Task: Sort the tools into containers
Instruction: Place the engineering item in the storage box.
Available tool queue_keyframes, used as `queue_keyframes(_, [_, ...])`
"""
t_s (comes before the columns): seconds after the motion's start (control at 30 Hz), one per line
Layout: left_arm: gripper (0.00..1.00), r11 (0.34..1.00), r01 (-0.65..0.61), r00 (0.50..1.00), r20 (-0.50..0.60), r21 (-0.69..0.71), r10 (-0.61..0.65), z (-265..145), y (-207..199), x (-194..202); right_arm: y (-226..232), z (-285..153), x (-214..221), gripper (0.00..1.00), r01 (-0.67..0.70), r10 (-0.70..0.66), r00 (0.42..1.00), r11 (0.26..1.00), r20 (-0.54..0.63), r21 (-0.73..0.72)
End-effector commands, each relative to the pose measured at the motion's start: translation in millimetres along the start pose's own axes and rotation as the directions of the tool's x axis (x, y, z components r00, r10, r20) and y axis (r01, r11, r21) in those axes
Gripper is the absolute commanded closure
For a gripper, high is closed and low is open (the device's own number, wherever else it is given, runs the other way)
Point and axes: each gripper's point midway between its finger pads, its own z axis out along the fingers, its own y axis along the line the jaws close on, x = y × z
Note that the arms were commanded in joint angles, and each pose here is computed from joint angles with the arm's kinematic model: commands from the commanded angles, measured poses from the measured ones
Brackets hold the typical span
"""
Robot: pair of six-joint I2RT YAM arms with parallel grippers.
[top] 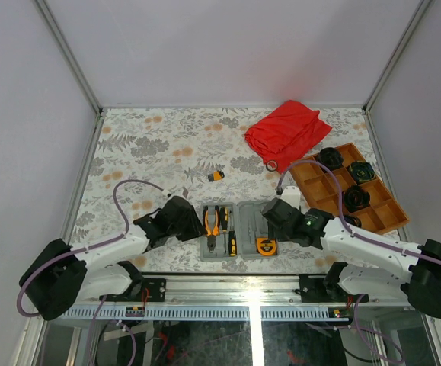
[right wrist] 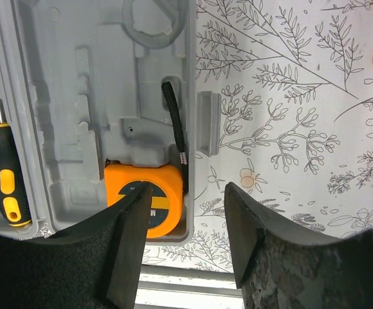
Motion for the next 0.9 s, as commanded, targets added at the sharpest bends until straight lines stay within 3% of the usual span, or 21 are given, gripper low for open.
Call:
queue_keyframes(0.0, [0.94,0.992,0.072,0.997,-0.026,-0.103,-0.075,-2.7,33.6,23.2,2.3,4.3,-4.9,0.44,-0.049,0.049,0.999,0.998,0.014,-0.027])
queue_keyframes(0.33, [0.87,0.984,0.161,0.987,0.001,-0.070,-0.162,-10.6,36.6,38.6,26.3,30.8,-1.7,0.58,-0.072,0.059,0.996,0.975,-0.067,-0.211])
queue_keyframes(0.6, [0.73,0.988,0.094,0.995,0.028,-0.119,-0.092,-13.2,32.4,23.7,28.8,41.7,-30.4,0.66,-0.044,0.037,0.999,0.980,-0.038,-0.196])
queue_keyframes(0.73, [0.60,0.986,0.075,0.995,0.073,-0.146,-0.065,-22.0,26.6,7.6,12.8,32.4,-48.1,0.62,-0.005,0.004,1.000,0.992,-0.007,-0.124])
queue_keyframes(0.87, [0.52,0.985,0.056,0.992,0.121,-0.161,-0.036,-34.4,19.5,-8.7,-11.5,13.0,-72.3,0.43,0.017,-0.016,0.998,1.000,0.068,-0.017])
